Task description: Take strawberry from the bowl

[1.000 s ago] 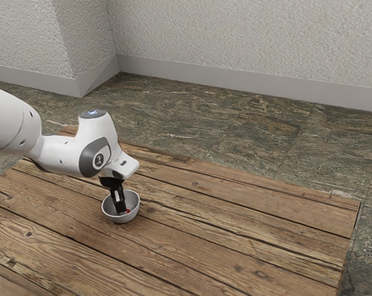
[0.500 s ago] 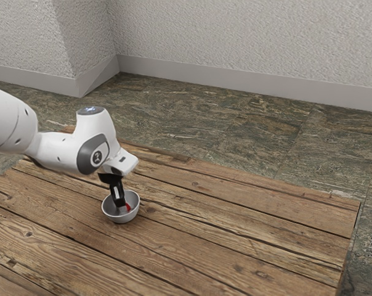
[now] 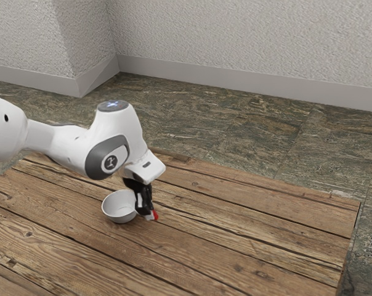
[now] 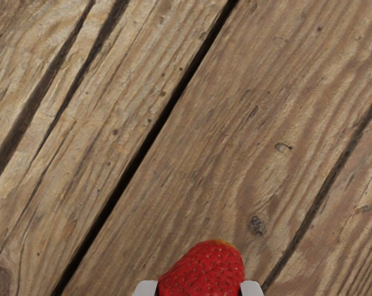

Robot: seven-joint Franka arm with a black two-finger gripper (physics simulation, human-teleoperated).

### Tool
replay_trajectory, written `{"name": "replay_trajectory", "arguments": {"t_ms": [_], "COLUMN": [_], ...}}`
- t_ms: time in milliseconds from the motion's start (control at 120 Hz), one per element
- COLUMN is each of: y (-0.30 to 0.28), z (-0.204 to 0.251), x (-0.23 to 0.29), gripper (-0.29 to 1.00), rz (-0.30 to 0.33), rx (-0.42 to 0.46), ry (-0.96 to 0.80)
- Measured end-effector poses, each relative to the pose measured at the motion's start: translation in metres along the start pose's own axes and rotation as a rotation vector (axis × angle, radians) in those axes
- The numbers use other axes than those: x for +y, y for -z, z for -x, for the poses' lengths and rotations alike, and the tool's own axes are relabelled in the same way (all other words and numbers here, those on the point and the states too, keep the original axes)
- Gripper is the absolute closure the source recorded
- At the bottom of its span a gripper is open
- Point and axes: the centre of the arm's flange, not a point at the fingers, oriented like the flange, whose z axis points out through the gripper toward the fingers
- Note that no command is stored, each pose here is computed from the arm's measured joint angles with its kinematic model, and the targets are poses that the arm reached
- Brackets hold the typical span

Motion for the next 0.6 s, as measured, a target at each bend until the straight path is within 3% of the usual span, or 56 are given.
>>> {"name": "replay_trajectory", "arguments": {"t_ms": [317,600], "y": [-0.021,-0.003], "z": [0.013,0.013], "x": [-0.013,-0.013], "gripper": [0.70,0.23], "rz": [0.026,0.017], "rx": [-0.031,-0.003], "ry": [0.052,0.051]}}
